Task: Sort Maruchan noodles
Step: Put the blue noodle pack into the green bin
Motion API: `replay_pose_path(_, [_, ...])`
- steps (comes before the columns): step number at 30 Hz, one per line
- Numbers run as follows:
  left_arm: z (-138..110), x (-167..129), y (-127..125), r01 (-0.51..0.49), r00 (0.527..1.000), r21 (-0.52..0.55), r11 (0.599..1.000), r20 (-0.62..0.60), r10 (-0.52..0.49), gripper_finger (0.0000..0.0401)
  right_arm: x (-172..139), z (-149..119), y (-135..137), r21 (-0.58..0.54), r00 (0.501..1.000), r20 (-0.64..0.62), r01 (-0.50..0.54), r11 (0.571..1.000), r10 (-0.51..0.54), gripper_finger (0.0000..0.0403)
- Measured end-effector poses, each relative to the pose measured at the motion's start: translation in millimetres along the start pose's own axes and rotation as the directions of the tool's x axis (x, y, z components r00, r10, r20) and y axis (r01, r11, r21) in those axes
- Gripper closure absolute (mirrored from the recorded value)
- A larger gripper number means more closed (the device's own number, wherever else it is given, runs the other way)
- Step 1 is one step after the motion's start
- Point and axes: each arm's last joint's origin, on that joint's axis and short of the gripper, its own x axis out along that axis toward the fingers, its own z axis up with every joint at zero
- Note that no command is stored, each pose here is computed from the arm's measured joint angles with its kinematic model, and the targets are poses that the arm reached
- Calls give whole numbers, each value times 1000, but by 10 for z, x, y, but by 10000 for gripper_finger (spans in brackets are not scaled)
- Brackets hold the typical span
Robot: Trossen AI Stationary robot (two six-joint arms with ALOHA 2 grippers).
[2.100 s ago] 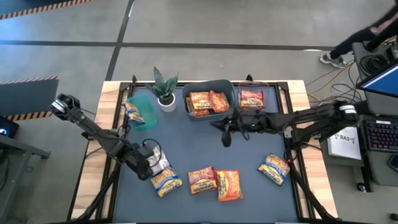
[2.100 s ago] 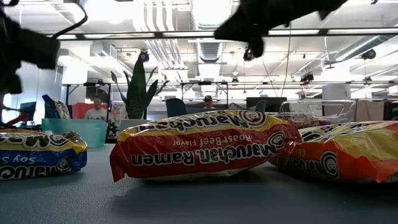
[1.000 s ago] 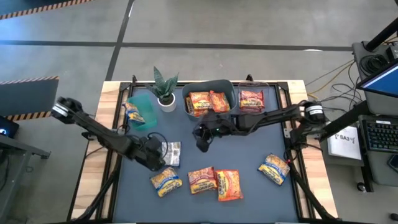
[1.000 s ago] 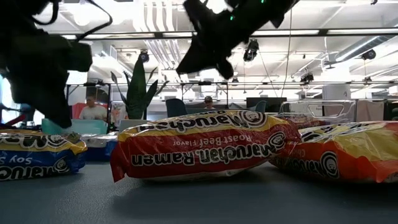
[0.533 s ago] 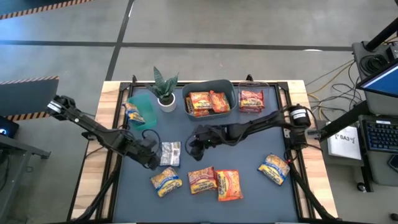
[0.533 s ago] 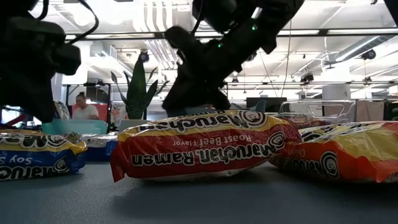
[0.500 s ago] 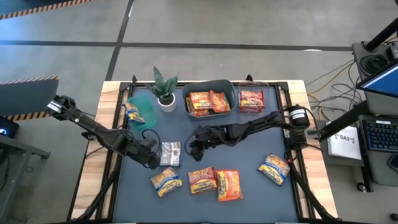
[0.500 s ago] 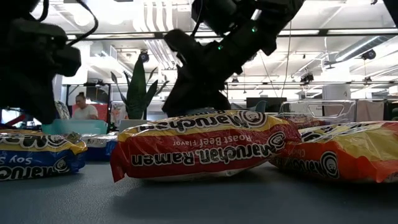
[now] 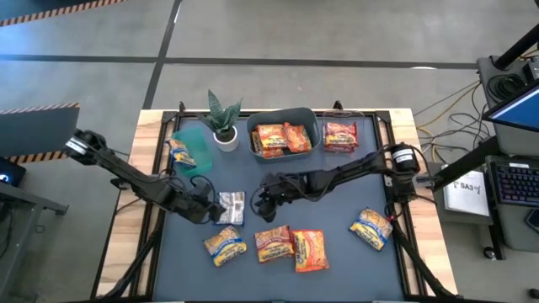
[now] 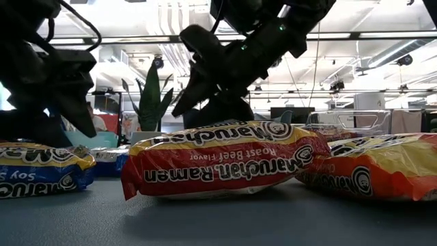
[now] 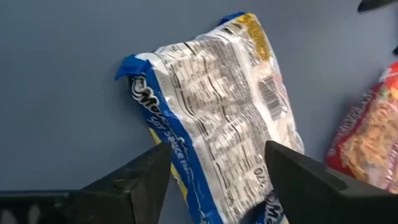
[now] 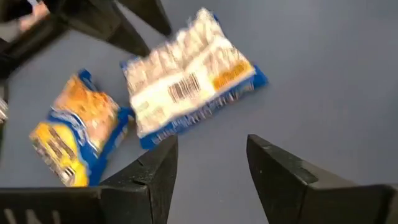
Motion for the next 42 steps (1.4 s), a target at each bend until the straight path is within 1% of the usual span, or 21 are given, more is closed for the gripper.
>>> replay_pose_path(2, [-7, 26, 10, -17, 1000, -4, 1000, 17, 17, 156, 14, -29, 11, -4, 1000, -7, 3, 1000, -3, 232])
replay_pose_path(4, [-17, 52, 16, -30, 999, -10, 1000, 21, 30, 155, 55, -36, 18, -5, 1000, 13, -6, 1000, 6, 249])
replay_pose_path(9, [-51, 130, 14, -45, 999, -8, 999, 20, 45, 155, 155, -36, 22, -14, 998, 53, -31, 999, 32, 312])
replay_pose_path(11, [-61, 155, 10, -45, 999, -6, 999, 24, 45, 155, 241, -28, 30, -24, 997, 70, -41, 999, 42, 336])
replay_pose_path(14, [-70, 181, -1, -40, 999, -3, 999, 32, 40, 155, 378, -1, 55, -61, 996, 76, -42, 997, 47, 367])
replay_pose_path(17, [-71, 190, -9, -32, 999, 6, 999, 39, 32, 155, 523, 39, 93, -116, 995, 85, -43, 992, 53, 388])
replay_pose_path(19, [-73, 185, -7, -33, 999, 15, 999, 41, 33, 155, 626, 57, 111, -142, 995, 85, -42, 989, 54, 392])
replay_pose_path(21, [-71, 189, -27, -16, 999, 16, 1000, 52, 15, 155, 689, 52, 112, -156, 998, 57, -26, 987, 35, 394])
replay_pose_path(27, [-71, 185, -10, -25, 997, 30, 999, 69, 23, 155, 815, 34, 105, -161, 1000, 8, 7, 987, -6, 394])
replay_pose_path(33, [-78, 206, -4, -33, 997, 29, 999, 76, 30, 161, 799, 10, 82, -158, 999, -13, 49, 986, -52, 394])
replay_pose_path(42, [-83, 232, -13, -29, 995, 26, 999, 100, 26, 168, 807, -31, 55, -161, 996, -39, 67, 985, -74, 394])
